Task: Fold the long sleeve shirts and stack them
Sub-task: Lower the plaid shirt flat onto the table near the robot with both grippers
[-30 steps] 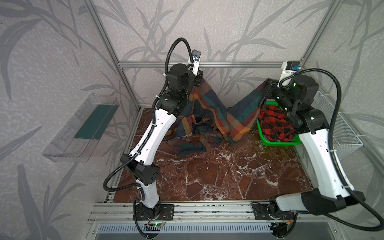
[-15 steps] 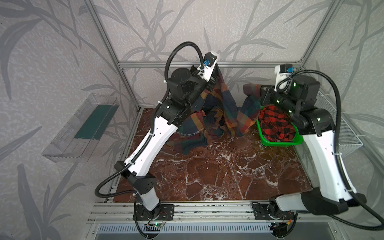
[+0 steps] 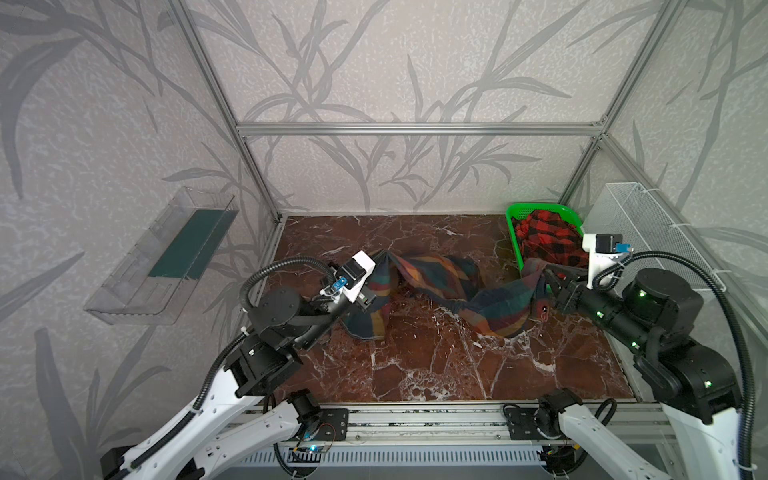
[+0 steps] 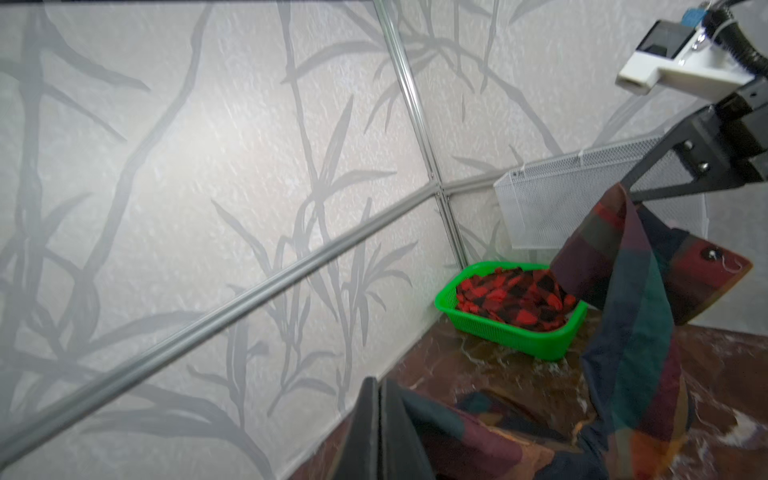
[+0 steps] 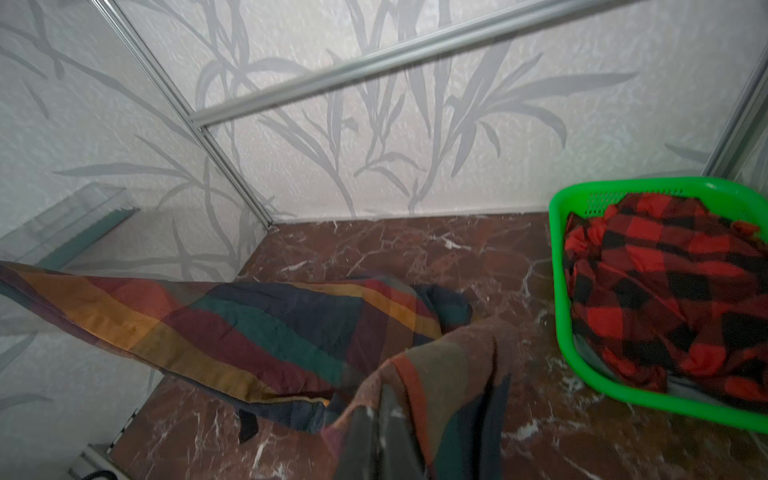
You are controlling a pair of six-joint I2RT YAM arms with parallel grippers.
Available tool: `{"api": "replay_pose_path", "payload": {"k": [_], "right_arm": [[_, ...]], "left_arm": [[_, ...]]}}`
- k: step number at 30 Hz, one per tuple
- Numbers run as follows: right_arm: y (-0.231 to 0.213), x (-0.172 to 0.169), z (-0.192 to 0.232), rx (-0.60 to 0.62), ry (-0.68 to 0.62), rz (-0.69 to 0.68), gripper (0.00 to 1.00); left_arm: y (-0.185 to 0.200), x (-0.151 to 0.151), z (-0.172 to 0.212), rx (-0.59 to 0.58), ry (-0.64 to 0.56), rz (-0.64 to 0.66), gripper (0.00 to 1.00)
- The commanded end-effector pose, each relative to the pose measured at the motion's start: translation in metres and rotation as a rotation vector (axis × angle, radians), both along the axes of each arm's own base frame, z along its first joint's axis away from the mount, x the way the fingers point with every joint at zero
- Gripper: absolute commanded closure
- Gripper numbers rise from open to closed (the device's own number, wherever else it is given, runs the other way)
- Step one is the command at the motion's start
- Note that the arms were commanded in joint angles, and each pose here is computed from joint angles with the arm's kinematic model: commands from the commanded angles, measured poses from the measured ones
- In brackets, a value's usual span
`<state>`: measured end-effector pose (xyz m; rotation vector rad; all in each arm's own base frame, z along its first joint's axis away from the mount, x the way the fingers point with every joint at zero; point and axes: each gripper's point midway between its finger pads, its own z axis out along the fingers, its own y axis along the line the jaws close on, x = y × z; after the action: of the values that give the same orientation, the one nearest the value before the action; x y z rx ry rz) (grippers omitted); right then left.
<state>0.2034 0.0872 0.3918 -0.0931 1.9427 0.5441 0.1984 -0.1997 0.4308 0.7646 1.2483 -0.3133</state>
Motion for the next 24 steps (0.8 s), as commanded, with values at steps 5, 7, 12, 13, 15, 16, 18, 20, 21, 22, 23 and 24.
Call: {"api": "replay_pose_path", "payload": {"k": [5,7,12,13,15,16,18,20,21,22,23,24], "right_arm": [[0.004,-0.035,-0.075,-0.08,0.234,0.097,1.0],[0.004,-0.041,-0.095,-0.084,0.276,0.103,1.0],[0.017,-0.045,-0.137,-0.069,0.41,0.176,1.0],[0.017,-0.044,-0.143,-0.078,0.428,0.174,0.96],[0.01,-0.041,-0.149,-0.116,0.433,0.144,0.85],[0.006,-0.038,-0.148,-0.135,0.418,0.127,0.79],[0.003,-0.032,-0.145,-0.163,0.39,0.11,0.68],[0.003,-0.023,-0.142,-0.177,0.381,0.106,0.61],[0.006,-0.017,-0.139,-0.169,0.377,0.107,0.58],[0.011,-0.01,-0.137,-0.153,0.368,0.118,0.53],[0.015,-0.002,-0.134,-0.134,0.357,0.122,0.47],[0.02,0.008,-0.132,-0.112,0.347,0.126,0.42]], "left_arm": [[0.008,-0.022,-0.118,0.005,0.31,0.013,1.0],[0.015,-0.029,-0.132,-0.001,0.33,0.029,1.0],[0.019,-0.039,-0.156,0.014,0.418,0.051,0.86],[0.018,-0.04,-0.16,0.032,0.428,0.057,0.83],[0.023,-0.04,-0.159,0.049,0.428,0.086,0.77],[0.028,-0.039,-0.154,0.05,0.423,0.101,0.75],[0.036,-0.037,-0.146,0.059,0.406,0.136,0.66],[0.044,-0.034,-0.141,0.074,0.375,0.171,0.53],[0.047,-0.032,-0.137,0.079,0.355,0.187,0.48],[0.048,-0.029,-0.136,0.084,0.342,0.208,0.43],[0.049,-0.026,-0.137,0.093,0.336,0.23,0.39],[0.046,-0.022,-0.141,0.122,0.336,0.257,0.36]]}}
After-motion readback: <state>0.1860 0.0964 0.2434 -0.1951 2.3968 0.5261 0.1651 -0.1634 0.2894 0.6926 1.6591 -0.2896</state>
